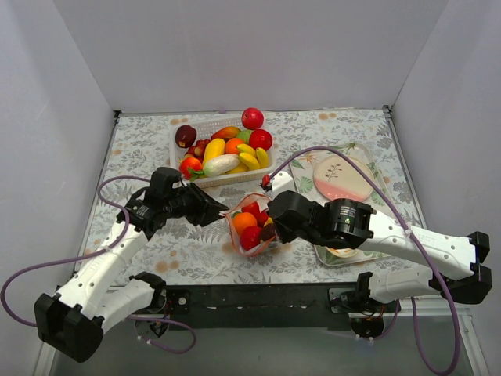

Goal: Place the food in the zip-top bag and seal the zipper
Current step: Zip the zipper food storage bag at the center of the board.

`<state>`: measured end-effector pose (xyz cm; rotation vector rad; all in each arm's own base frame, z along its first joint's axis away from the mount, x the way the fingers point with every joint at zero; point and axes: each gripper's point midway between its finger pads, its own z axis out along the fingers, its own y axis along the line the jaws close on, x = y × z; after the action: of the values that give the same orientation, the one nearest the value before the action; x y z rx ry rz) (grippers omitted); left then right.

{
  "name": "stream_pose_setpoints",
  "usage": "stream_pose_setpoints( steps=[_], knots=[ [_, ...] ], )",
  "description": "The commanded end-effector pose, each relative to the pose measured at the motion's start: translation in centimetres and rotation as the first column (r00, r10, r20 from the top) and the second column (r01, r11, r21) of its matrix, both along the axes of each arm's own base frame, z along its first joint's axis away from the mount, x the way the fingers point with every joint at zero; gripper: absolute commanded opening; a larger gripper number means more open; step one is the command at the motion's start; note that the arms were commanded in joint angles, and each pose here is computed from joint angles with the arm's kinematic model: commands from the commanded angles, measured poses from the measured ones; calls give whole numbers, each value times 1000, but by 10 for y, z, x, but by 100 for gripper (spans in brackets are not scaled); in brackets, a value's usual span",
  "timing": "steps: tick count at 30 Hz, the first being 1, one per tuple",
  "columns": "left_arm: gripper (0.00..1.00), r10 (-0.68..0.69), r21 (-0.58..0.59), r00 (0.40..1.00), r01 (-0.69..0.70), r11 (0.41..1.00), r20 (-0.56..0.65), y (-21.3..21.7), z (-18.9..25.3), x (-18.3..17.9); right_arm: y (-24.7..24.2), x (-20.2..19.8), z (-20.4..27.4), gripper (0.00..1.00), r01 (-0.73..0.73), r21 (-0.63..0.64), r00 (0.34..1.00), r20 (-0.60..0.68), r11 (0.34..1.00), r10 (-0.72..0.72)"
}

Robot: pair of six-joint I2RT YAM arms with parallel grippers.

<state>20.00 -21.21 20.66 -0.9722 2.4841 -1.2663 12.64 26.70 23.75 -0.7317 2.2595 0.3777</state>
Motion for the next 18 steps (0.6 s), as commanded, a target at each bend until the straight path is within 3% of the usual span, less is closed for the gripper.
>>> stream_pose_setpoints(
  steps=[1,4,7,9,10,13,18],
  knots=[
    [15,178,-166,967,-209,964,-180,-9,26,15,-4,2,4,1,29,19,1000,1,999,-29],
    [0,179,-166,967,-210,963,-183,-12,22,20,-9,0,2,1,27,23,1000,-2,999,-27],
    [0,189,-148,961,-220,964,-199,-13,15,25,-13,-3,-2,3,16,18,1000,-4,1000,-16],
    [0,212,-141,956,-243,960,-205,-12,12,29,-17,-4,-5,10,4,6,1000,1,1000,-4],
    [0,216,-145,956,-247,958,-199,-12,13,31,-18,-4,-3,20,-6,10,1000,5,1000,6],
    [0,230,-138,952,-260,956,-200,-12,13,36,-10,-6,11,36,-86,41,995,45,995,84],
    [0,246,-117,945,-275,954,-215,-13,10,43,25,-11,46,51,-282,56,948,167,958,270]
  ],
)
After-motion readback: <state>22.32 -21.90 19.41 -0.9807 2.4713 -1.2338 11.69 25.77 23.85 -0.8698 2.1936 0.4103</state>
